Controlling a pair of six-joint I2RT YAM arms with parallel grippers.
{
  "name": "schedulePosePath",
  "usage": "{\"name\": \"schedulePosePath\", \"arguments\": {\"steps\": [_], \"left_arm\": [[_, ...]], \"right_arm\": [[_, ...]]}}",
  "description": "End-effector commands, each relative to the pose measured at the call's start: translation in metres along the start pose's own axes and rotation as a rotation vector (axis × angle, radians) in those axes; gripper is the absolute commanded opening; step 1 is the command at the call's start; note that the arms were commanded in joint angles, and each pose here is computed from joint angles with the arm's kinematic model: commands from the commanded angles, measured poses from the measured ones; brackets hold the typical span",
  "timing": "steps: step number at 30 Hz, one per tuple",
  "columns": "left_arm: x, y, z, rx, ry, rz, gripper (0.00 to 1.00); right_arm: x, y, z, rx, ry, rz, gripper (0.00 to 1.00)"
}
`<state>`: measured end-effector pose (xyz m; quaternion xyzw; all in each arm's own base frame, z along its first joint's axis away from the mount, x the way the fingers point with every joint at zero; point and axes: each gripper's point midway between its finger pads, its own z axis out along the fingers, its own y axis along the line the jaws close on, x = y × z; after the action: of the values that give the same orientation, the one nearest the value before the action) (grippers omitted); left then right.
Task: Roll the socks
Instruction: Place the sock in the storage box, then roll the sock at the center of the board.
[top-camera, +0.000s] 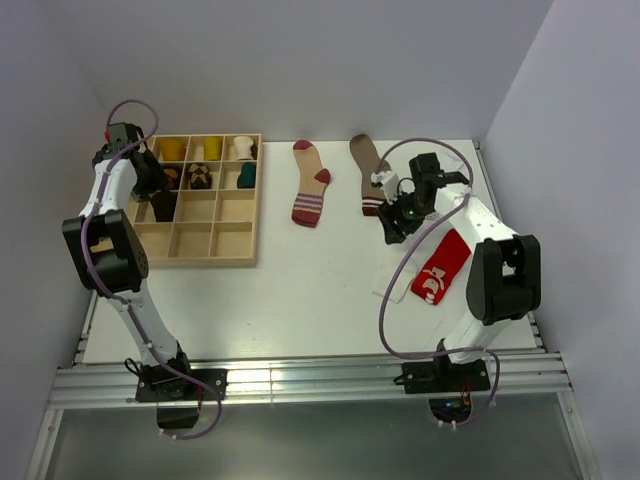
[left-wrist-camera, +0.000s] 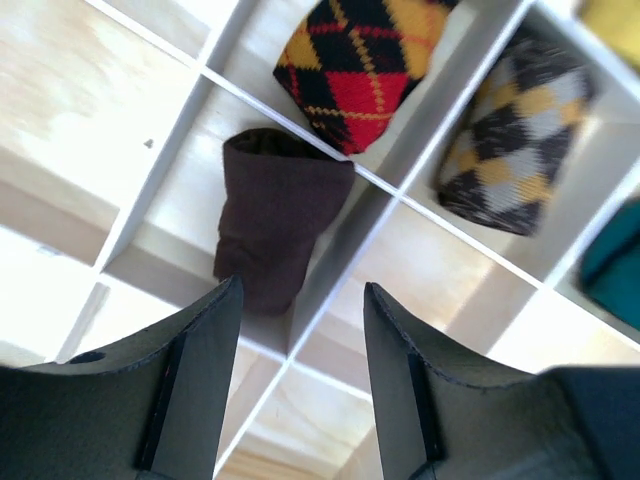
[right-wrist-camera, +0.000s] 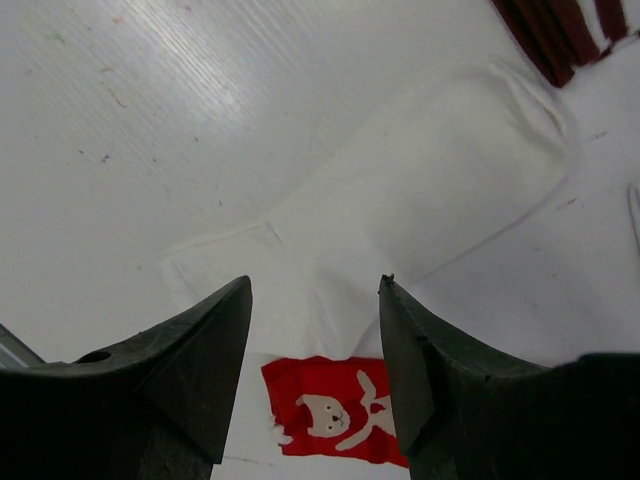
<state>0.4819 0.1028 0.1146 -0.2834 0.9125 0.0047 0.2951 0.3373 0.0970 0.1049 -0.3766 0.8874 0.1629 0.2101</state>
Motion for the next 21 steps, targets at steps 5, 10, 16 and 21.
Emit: {"name": "schedulePosePath", "arguments": {"steps": [5, 10, 16, 21], "left_arm": [[-0.038, -0.049, -0.113, 0.169, -0.246, 0.009, 0.56], [-0.005, -0.092, -0.151, 0.306, -0.289, 0.053, 0.57], [0.031, -0.118, -0.198, 0.459, -0.343, 0.072, 0.57], [0.068, -0.136, -0.220, 0.538, -0.333, 0.116, 0.57]], "right_arm": [[0.045, -0.019, 0.009, 0.130, 0.082, 0.000, 0.62], [0.058, -0.026, 0.034, 0.117, 0.148, 0.009, 0.62], [0.061, -0.023, 0.057, 0.197, 0.200, -0.052, 0.62], [0.062, 0.000, 0.081, 0.171, 0.265, -0.109, 0.62]]}}
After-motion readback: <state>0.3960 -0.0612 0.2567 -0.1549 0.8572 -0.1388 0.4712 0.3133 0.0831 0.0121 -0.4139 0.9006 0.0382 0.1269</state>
